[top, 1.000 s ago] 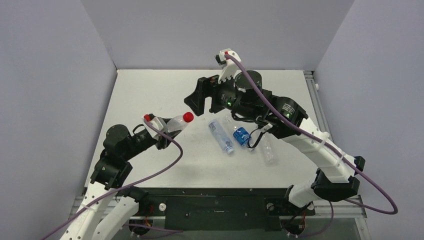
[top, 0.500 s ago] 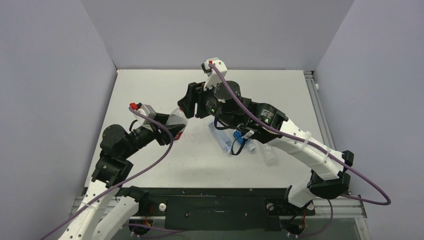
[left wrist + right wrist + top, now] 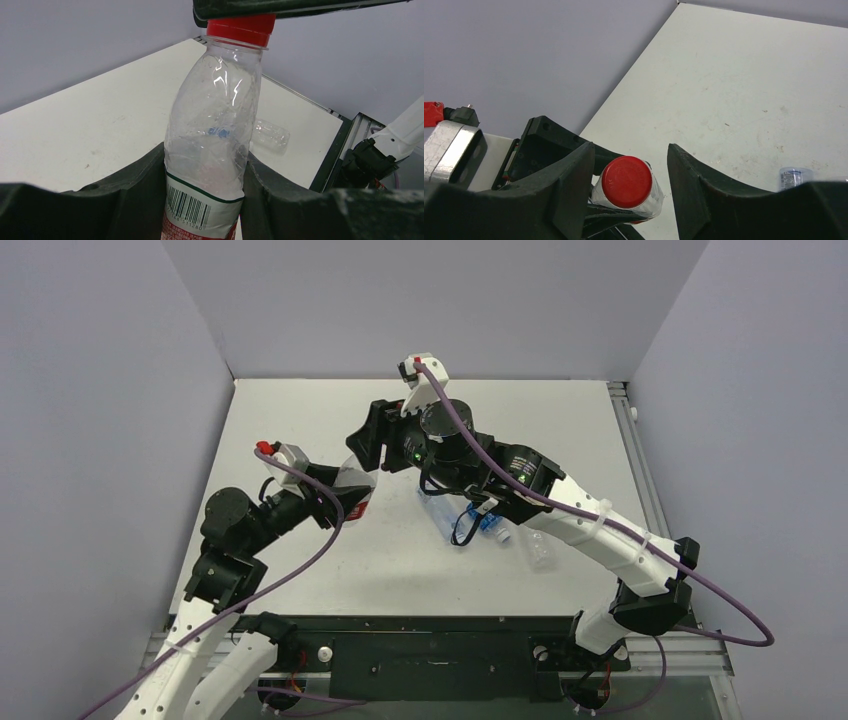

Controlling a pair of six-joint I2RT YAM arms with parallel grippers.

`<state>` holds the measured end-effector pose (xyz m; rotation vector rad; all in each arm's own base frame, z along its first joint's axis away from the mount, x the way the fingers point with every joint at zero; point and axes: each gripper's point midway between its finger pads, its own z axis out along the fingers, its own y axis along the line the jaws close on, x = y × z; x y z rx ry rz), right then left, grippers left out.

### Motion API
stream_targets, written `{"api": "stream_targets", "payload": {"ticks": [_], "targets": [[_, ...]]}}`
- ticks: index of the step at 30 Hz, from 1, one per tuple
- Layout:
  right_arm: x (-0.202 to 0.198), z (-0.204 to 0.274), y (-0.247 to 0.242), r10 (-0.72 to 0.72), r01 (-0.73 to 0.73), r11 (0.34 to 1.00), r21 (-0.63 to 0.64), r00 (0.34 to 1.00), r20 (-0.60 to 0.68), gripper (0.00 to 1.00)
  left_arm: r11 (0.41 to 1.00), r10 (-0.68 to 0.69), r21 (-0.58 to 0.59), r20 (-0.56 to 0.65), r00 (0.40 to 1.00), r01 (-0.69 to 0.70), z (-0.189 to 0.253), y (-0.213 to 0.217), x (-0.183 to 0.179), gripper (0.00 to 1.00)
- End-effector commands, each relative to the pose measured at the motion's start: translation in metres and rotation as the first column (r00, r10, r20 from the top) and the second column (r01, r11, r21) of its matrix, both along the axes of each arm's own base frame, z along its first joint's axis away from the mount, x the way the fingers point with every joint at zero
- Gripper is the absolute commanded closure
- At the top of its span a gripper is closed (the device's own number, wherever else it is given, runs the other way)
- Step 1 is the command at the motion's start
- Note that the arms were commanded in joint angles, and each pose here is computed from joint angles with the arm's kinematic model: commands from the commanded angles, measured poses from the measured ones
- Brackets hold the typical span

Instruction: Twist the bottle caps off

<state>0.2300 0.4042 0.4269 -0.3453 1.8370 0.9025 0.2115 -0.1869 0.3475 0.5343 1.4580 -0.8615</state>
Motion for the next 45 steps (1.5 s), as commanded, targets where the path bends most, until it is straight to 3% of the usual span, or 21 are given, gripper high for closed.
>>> {"api": "stream_targets", "payload": {"ticks": [1, 6, 10, 13, 24, 27, 33, 37, 41, 43, 45], "targets": [[0.004, 0.018, 0.003, -0.016, 0.015, 0.998, 0.067, 1.000, 0.021, 0.53, 0.999, 0.007, -0.055, 0.073, 0.997, -0.003, 0.035, 0.002, -0.003, 0.72], [0.003, 0.016, 0.005, -0.010, 0.009, 0.998, 0.066, 1.000, 0.021, 0.64, 0.997, 0.024, -0.074, 0.058, 0.998, -0.020, 0.039, 0.003, -0.001, 0.72], [0.003, 0.013, 0.006, -0.009, 0.008, 0.998, 0.057, 1.000, 0.020, 0.52, 0.995, 0.031, -0.099, 0.036, 0.999, -0.027, 0.043, 0.003, 0.001, 0.73], [0.004, 0.013, 0.004, -0.021, 0.020, 0.998, 0.063, 0.999, 0.024, 0.50, 0.994, 0.029, -0.103, 0.028, 0.999, -0.026, 0.044, 0.002, 0.001, 0.72], [0.002, 0.038, -0.005, -0.027, 0.018, 0.993, 0.118, 0.996, 0.080, 0.99, 0.995, -0.008, -0.104, 0.030, 1.000, 0.011, 0.045, -0.001, -0.005, 0.73], [-0.011, 0.055, -0.003, 0.063, -0.082, 0.988, 0.132, 0.988, 0.138, 1.00, 0.991, -0.056, -0.125, 0.006, 0.998, 0.056, 0.047, -0.006, -0.014, 0.72], [-0.074, 0.102, 0.002, 0.372, -0.440, 0.877, 0.192, 0.876, 0.305, 1.00, 0.946, -0.249, -0.210, 0.014, 0.968, 0.247, 0.076, -0.020, -0.050, 0.70], [-0.121, 0.113, -0.003, 0.543, -0.646, 0.737, 0.199, 0.741, 0.396, 1.00, 0.869, -0.447, -0.237, -0.002, 0.895, 0.434, 0.090, -0.030, -0.086, 0.70], [-0.151, 0.122, -0.013, 0.611, -0.757, 0.626, 0.187, 0.625, 0.486, 1.00, 0.800, -0.566, -0.260, -0.030, 0.824, 0.540, 0.101, -0.034, -0.108, 0.71], [-0.155, 0.124, -0.015, 0.628, -0.773, 0.611, 0.170, 0.604, 0.492, 1.00, 0.784, -0.592, -0.255, -0.034, 0.805, 0.566, 0.102, -0.035, -0.113, 0.71], [-0.150, 0.117, -0.016, 0.637, -0.757, 0.638, 0.144, 0.623, 0.454, 1.00, 0.781, -0.598, -0.246, -0.027, 0.801, 0.574, 0.102, -0.035, -0.114, 0.71]]}}
